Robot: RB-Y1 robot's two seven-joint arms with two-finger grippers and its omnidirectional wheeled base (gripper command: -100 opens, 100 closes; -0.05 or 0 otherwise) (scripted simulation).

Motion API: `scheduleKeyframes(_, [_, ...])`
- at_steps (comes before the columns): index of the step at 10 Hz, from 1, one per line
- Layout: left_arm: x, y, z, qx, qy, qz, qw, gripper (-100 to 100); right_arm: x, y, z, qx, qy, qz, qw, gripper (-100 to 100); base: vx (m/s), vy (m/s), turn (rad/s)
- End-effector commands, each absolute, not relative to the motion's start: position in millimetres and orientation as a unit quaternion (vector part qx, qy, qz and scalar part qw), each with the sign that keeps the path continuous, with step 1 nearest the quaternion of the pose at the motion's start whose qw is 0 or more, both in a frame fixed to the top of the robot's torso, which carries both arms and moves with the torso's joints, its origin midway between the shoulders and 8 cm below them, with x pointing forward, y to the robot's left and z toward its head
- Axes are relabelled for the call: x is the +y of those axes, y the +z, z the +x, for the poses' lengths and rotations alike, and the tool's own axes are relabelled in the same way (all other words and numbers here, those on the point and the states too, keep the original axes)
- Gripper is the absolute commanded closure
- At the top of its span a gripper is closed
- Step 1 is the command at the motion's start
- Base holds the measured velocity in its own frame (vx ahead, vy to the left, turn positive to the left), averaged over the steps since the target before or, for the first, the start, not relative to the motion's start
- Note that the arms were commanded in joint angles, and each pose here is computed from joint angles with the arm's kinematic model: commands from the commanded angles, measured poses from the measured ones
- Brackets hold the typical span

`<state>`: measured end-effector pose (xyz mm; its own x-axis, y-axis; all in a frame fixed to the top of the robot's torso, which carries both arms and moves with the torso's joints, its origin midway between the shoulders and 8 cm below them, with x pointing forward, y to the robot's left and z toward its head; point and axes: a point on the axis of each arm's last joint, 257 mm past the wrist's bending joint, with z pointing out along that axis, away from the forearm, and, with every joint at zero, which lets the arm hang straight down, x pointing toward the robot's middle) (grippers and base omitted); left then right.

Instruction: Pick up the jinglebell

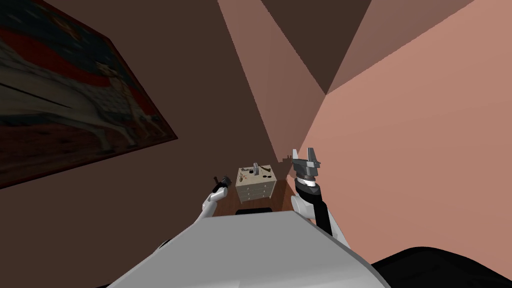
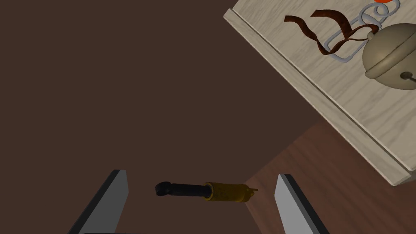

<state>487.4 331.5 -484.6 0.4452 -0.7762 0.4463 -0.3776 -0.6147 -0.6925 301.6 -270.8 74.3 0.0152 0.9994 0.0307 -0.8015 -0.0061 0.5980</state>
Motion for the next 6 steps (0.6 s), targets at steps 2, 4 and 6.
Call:
scheduleKeyframes(2, [301.6, -509.8, 480.7, 0.363, -0.369, -0.827, 0.219, -100, -270.8, 74.3, 301.6, 0.211, 0.669, 0.235, 0.673, 0, 0.027, -0.027, 0.008])
scheduleKeyframes(4, [287.3, -520.6, 475.5, 0.367, -0.36, -0.834, 0.202, -100, -270.8, 74.3, 301.6, 0.211, 0.669, 0.235, 0.673, 0, 0.046, -0.031, 0.005])
scheduleKeyframes(6, [258.4, -535.0, 468.5, 0.373, -0.349, -0.842, 0.172, -100, -270.8, 74.3, 301.6, 0.211, 0.669, 0.235, 0.673, 0, 0.03, -0.023, 0.005])
